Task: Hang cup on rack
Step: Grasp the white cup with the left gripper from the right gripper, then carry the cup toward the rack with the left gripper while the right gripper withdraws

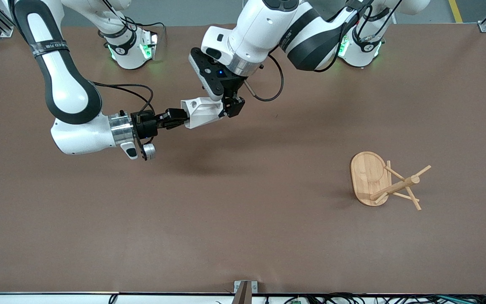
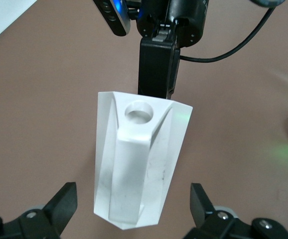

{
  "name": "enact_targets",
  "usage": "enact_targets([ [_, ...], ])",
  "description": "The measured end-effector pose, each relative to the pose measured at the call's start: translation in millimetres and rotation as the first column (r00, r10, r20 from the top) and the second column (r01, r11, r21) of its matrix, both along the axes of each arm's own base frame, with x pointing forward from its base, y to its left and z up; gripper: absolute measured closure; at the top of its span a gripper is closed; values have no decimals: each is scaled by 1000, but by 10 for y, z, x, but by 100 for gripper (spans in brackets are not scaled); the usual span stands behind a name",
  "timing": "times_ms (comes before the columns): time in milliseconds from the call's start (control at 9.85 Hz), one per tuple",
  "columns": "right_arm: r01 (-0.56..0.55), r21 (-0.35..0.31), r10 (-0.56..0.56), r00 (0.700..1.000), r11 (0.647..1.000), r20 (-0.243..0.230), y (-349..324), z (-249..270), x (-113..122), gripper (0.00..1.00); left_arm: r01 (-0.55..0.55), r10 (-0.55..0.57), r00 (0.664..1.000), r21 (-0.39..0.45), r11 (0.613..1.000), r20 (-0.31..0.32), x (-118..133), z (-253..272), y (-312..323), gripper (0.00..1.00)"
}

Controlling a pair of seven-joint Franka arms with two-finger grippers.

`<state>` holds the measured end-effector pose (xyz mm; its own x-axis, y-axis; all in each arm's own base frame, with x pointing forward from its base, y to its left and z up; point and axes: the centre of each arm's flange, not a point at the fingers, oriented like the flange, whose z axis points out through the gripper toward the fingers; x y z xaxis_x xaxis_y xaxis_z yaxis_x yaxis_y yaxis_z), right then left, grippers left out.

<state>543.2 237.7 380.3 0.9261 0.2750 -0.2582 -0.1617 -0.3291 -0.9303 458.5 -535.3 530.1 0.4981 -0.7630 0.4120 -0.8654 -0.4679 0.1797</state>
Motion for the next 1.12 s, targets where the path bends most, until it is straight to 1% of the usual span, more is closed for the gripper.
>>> enact_targets([
  [203, -3, 6, 3, 1000, 1000, -1, 35, 10, -13, 94, 27, -26, 1000, 14, 1000, -11, 4, -164, -53, 0],
  [305, -3, 7, 3, 1000, 1000, 0, 36, 12, -13, 94, 45, -44, 999, 19, 999, -11, -12, -217, -83, 3],
  [406, -3, 8, 3, 1000, 1000, 0, 37, 13, -13, 94, 63, -63, 998, 22, 998, -6, -15, -239, -94, 7],
  [508, -4, 9, 4, 1000, 1000, 0, 37, 13, -15, 94, 67, -67, 998, 23, 997, -4, -9, -250, -92, 14],
  [609, -5, 11, 5, 1000, 1000, -3, 35, 9, -19, 94, 71, -71, 997, 24, 997, 0, 14, -250, -73, 27],
  [812, -4, 11, 4, 1000, 1000, -2, 38, 11, -19, 94, 72, -72, 997, 25, 997, 0, 19, -248, -68, 27],
  [1016, -1, 16, 1, 1000, 1000, -5, 90, 26, -27, 93, 66, -65, 998, 36, 997, -20, 49, -213, -20, 27],
  [1117, 8, 20, -8, 1000, 1000, -1, 93, 55, -7, 80, 49, -46, 998, 57, 997, -49, 110, -200, 90, 27],
])
